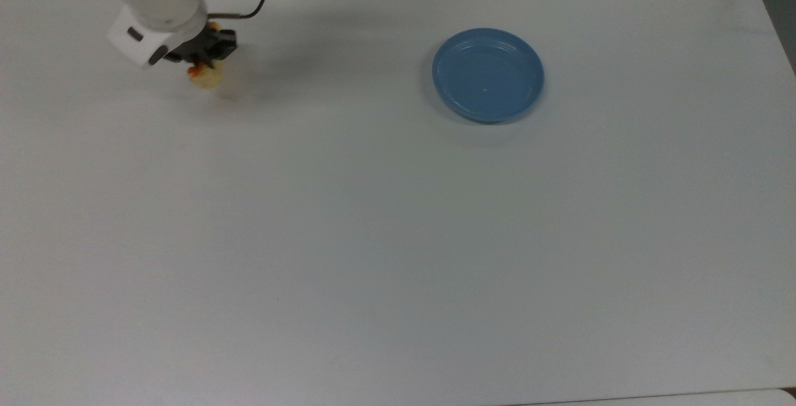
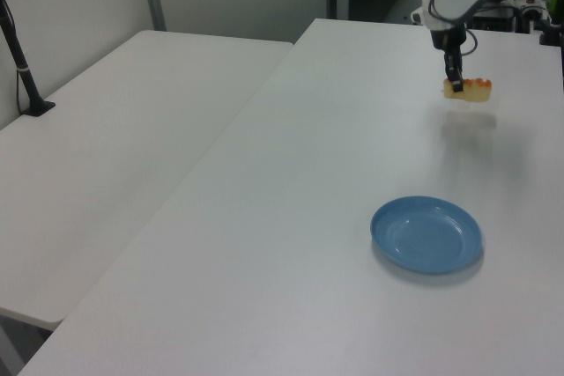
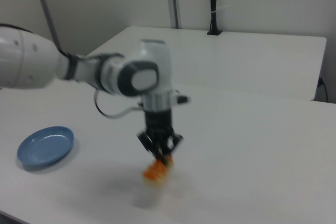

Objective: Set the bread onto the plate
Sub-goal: 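Carry the bread roll over the blue plate and lower it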

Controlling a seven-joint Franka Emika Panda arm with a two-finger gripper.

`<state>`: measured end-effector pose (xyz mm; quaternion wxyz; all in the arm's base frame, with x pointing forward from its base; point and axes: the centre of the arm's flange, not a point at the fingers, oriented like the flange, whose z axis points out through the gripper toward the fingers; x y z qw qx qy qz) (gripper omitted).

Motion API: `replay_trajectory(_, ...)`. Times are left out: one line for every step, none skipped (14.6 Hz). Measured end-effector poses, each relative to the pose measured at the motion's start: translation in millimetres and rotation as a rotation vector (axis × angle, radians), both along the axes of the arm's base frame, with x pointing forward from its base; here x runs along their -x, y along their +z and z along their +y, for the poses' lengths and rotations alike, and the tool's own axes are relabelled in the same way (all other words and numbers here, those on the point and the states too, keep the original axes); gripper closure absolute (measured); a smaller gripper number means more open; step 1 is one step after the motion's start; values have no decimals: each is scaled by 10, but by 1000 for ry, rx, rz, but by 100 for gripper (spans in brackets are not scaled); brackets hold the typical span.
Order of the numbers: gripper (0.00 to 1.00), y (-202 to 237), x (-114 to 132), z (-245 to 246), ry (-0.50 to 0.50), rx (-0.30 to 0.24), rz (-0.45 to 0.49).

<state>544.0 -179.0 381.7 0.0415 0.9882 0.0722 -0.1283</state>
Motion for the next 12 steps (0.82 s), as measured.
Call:
replay_trajectory(85,223,-28,258,-6,-31,-12)
replay_trajectory(85,433,-44,563,-7,-52,-21)
replay_trajectory(85,619,-49,913,1,-63,-29)
replay_trajectory(84,750,-40,1284,9,-68,-35)
replay_trajectory(82,832,-23,1673,15,-66,-42)
replay_trajectory(82,865,0,2084,20,-56,-48)
replay_trajectory(82,856,38,2485,27,-43,-50)
replay_trajectory(82,819,98,2854,36,-30,-47)
replay_trajectory(82,770,171,3177,49,-18,-41)
replay_trajectory(81,711,246,3452,61,-6,-35)
replay_trajectory(80,646,309,3677,68,6,-31)
replay_trajectory(79,566,352,3868,69,15,-34)
